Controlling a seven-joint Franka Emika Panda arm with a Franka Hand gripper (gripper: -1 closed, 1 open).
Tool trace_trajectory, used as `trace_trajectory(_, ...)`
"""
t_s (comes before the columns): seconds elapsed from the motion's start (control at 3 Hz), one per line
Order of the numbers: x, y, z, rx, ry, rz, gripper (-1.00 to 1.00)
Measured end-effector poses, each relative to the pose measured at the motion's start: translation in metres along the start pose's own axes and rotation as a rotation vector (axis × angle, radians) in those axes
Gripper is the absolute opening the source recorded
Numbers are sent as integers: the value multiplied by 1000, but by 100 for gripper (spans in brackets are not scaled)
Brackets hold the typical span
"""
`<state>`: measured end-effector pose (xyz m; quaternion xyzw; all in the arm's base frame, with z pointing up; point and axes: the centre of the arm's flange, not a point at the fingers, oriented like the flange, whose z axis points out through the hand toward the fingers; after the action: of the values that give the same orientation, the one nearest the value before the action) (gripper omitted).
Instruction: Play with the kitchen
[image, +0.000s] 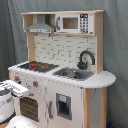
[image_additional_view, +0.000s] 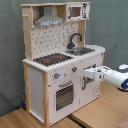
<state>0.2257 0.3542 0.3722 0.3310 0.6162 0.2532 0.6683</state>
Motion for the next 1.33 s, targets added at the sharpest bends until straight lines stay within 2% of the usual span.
trace_trajectory(0.67, -10, -23, 31, 12, 54, -22, 100)
trace_trajectory(1.33, -17, -33, 64, 16, 92, -25, 100)
